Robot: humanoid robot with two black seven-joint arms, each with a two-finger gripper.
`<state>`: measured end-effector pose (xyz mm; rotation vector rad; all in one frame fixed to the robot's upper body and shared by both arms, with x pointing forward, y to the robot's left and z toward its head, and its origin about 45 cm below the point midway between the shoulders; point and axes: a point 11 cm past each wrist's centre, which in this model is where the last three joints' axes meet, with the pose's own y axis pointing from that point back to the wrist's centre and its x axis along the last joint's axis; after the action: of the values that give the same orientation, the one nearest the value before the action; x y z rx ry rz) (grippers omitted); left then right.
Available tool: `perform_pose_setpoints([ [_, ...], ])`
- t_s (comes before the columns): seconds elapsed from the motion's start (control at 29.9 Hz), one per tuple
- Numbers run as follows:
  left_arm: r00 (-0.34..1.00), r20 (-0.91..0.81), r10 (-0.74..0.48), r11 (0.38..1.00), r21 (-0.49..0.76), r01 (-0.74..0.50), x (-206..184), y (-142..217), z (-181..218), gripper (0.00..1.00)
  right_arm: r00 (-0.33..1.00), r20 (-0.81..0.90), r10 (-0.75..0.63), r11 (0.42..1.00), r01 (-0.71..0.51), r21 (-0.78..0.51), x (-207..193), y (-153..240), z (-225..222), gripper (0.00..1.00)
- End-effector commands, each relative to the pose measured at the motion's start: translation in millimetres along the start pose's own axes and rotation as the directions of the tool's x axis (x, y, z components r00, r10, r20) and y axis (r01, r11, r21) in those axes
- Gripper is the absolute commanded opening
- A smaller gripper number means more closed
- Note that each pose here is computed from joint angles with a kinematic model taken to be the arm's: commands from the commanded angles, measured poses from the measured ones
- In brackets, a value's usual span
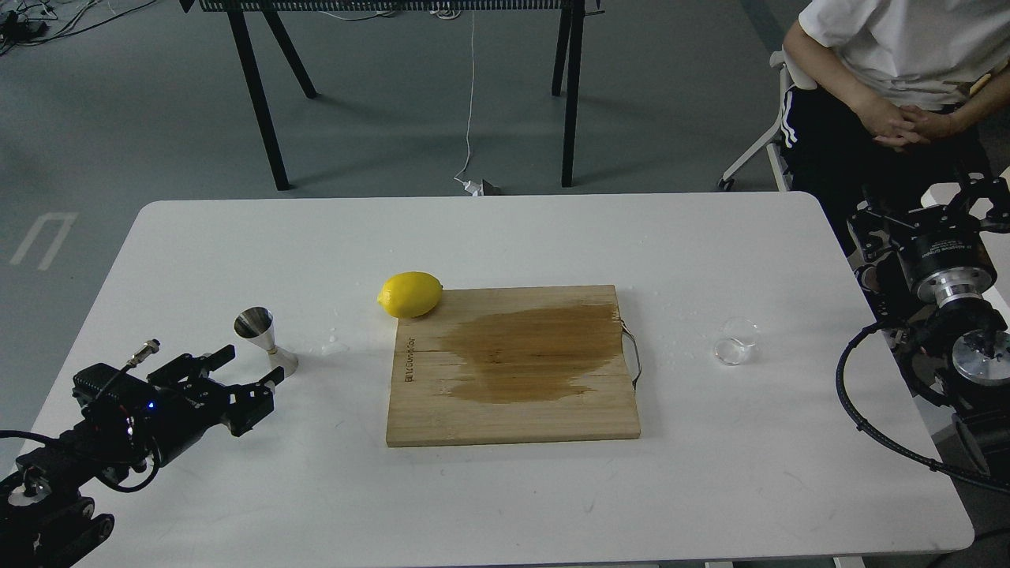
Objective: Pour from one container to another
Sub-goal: 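Position the open left gripper around the metal jigger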
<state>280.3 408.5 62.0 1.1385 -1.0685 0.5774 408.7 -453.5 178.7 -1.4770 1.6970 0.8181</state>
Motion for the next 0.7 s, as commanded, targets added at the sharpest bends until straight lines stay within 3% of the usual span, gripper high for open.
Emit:
perform_pose_setpoints([
  [0.0, 1.0, -0.005, 0.008, 1.0, 0.027, -0.008, 1, -8, -2, 0.72, 1.0, -0.001, -0.002, 1.0, 0.002, 0.001, -1, -1, 0, 1.0],
  [0.2, 1.0, -0.011, 0.013, 0.999, 0.032, -0.013, 1, -14, 1, 0.52, 1.0, -0.002, 0.0, 1.0, 0.0, 0.001, 0, 0, -1, 1.0],
  [0.67, 1.0, -0.022, 0.019, 1.0, 0.021, -0.018, 0, -19, 8, 0.51, 1.0, -0.009, 0.0, 1.0, 0.0, -0.001, 0, 0, -1, 1.0],
])
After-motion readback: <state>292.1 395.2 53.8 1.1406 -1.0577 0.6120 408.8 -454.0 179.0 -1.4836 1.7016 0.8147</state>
